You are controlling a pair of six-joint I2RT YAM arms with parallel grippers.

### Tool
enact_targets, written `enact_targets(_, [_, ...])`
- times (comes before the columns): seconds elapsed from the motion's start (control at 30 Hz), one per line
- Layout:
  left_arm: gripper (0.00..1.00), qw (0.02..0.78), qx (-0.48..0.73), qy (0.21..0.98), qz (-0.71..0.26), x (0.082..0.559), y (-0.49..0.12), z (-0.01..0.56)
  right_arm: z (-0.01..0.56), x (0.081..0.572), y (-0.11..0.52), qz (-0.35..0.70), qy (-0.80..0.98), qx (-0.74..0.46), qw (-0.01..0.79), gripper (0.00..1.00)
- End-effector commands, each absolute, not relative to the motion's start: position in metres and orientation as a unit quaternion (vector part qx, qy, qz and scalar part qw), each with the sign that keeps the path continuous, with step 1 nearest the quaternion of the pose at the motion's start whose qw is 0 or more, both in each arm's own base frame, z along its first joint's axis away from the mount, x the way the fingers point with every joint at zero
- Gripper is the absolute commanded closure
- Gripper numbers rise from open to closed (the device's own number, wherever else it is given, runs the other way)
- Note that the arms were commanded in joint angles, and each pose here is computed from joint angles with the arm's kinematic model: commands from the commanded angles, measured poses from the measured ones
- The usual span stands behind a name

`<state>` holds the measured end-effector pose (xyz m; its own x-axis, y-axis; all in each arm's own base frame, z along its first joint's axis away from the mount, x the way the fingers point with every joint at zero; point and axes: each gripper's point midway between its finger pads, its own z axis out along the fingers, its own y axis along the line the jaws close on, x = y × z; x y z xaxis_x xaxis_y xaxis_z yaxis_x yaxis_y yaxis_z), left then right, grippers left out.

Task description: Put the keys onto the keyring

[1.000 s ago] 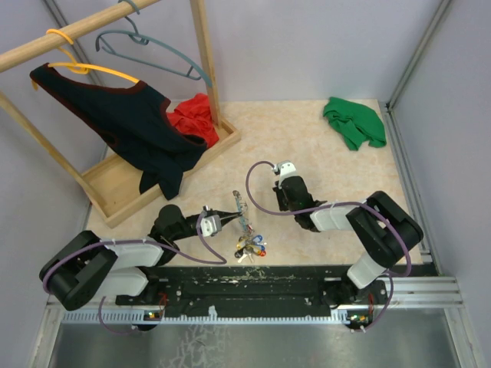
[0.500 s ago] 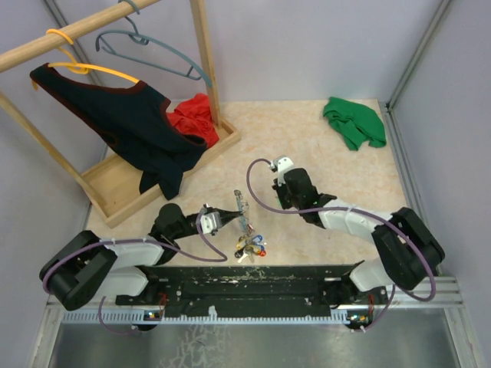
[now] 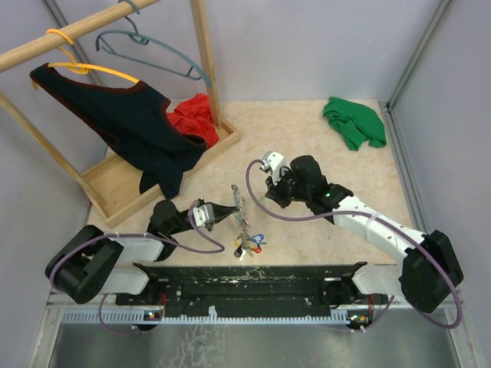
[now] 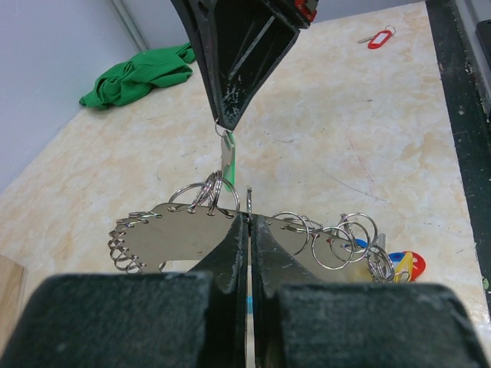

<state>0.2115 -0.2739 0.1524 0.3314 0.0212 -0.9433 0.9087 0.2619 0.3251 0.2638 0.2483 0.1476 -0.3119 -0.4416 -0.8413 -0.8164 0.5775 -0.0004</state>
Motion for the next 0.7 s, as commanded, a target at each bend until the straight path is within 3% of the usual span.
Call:
enact_targets(0.0, [1.0, 0.667, 0.503, 0.416, -0.36, 0.206, -0.275, 0.177, 0.177, 0.245, 0.264, 0.262, 0.726, -0.462, 0.437, 1.0])
enact_targets(0.67, [1.0, 0.637, 0.574, 0.388, -0.338, 0.199, -0.279, 0.16, 0.194, 0.203, 0.311, 0.229, 0.567, -0.64, 0.465, 1.0])
